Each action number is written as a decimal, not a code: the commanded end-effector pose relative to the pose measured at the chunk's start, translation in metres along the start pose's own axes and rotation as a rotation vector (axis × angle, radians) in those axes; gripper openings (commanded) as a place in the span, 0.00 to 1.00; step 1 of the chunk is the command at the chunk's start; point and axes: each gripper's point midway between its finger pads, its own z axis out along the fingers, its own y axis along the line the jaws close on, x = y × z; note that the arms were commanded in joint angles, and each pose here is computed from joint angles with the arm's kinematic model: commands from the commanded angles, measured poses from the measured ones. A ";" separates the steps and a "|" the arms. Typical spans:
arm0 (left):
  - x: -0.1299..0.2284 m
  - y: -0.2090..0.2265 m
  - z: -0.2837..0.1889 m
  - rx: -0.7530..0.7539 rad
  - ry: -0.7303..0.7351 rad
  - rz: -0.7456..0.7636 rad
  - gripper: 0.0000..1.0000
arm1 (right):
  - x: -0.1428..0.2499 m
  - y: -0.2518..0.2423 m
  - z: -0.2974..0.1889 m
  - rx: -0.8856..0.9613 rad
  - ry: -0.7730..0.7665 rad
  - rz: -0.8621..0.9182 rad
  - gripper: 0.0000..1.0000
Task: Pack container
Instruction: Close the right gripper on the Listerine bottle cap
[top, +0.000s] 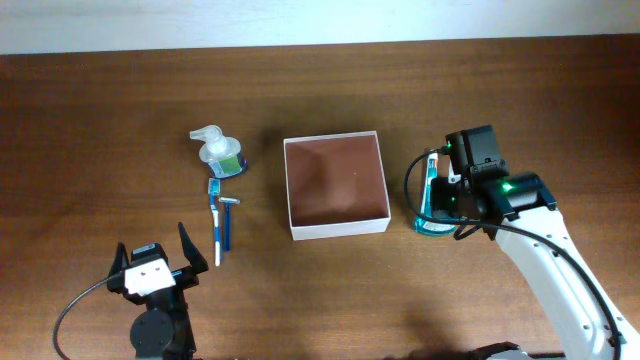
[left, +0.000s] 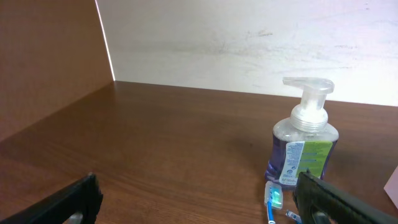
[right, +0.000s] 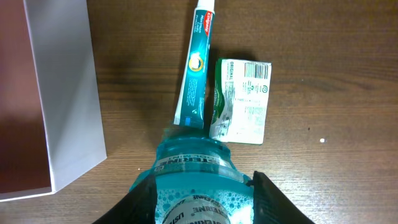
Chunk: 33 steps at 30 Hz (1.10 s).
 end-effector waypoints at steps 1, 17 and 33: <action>0.002 0.003 0.000 -0.015 0.001 0.008 0.99 | -0.005 0.003 -0.008 -0.012 -0.026 0.025 0.40; 0.002 0.003 0.000 -0.015 0.001 0.008 0.99 | -0.009 0.004 -0.008 -0.015 -0.041 0.028 0.30; 0.002 0.003 0.000 -0.015 0.001 0.008 0.99 | -0.040 0.008 -0.043 -0.043 -0.121 0.038 0.28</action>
